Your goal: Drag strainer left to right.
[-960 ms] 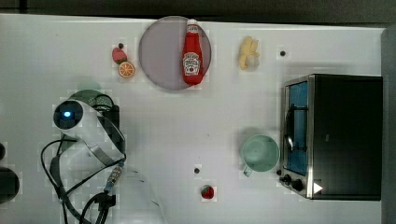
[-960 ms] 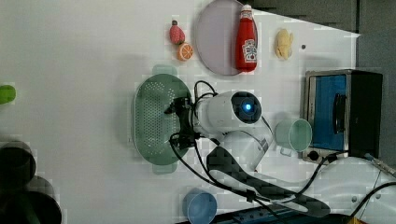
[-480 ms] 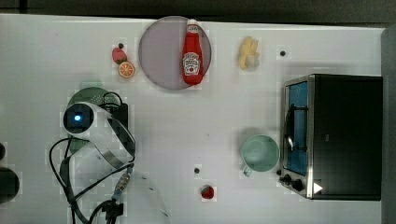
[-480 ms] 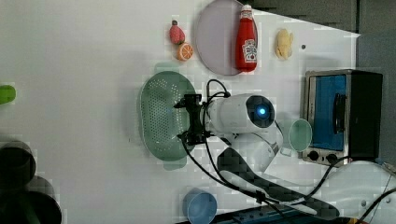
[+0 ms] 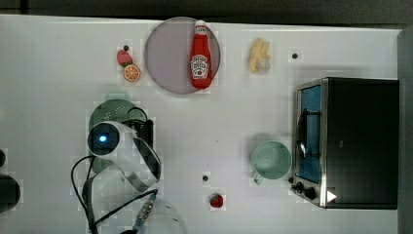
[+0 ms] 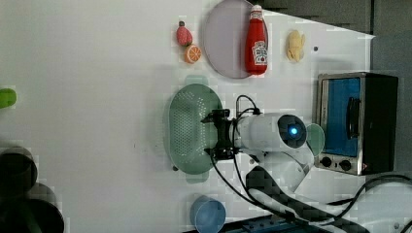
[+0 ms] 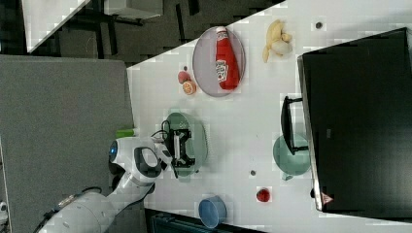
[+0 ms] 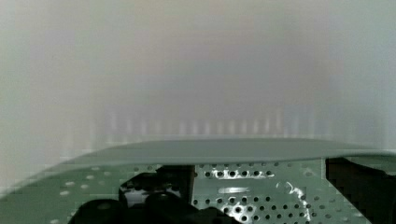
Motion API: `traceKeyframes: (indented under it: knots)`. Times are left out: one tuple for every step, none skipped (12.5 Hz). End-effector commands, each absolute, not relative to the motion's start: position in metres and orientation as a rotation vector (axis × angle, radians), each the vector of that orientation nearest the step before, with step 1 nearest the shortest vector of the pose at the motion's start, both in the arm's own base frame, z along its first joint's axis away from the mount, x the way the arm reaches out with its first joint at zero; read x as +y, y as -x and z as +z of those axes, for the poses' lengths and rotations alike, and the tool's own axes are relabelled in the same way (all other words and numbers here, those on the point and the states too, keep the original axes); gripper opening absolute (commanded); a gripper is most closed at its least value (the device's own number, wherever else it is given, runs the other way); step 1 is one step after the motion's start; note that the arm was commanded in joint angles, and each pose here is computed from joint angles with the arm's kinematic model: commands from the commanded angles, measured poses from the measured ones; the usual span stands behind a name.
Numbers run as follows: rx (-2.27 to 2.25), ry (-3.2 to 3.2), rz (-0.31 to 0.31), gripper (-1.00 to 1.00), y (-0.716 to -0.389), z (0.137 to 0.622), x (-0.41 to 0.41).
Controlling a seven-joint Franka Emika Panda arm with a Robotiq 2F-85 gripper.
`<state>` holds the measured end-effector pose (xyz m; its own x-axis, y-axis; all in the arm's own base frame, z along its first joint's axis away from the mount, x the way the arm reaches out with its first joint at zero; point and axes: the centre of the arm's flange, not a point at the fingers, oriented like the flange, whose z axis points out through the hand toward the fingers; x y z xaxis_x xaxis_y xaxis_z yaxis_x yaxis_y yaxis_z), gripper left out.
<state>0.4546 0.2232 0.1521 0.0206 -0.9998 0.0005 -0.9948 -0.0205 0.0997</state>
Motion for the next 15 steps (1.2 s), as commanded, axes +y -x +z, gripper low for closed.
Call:
traceKeyframes:
  knots:
    - [-2.205, -2.18, -0.083, 1.0, -0.473, 0.156, 0.176]
    - [-2.213, -2.183, -0.075, 1.0, -0.475, 0.155, 0.163]
    - [-2.216, -2.188, -0.067, 1.0, -0.476, 0.154, 0.151]
    - [-2.203, -2.196, -0.059, 1.0, -0.477, 0.153, 0.139]
    - [-2.185, -2.207, -0.053, 1.0, -0.479, 0.152, 0.127]
    - [-2.167, -2.218, -0.045, 1.0, -0.481, 0.152, 0.114]
    - [-2.16, -2.216, -0.037, 1.0, -0.482, 0.151, 0.099]
    - [-2.164, -2.203, -0.029, 1.0, -0.484, 0.151, 0.085]
    - [-2.163, -2.195, -0.02, 1.0, -0.485, 0.15, 0.071]
    - [-2.153, -2.195, -0.012, 1.0, -0.486, 0.15, 0.058]
    - [-2.147, -2.19, -0.004, 1.0, -0.486, 0.15, 0.044]
    - [-2.139, -2.19, 0.005, 1.0, -0.487, 0.149, 0.031]
    - [-2.129, -2.192, 0.011, 1.0, -0.488, 0.149, 0.018]
    - [-2.117, -2.201, 0.021, 1.0, -0.488, 0.149, 0.005]
    - [-2.115, -2.199, 0.031, 1.0, -0.489, 0.148, -0.008]
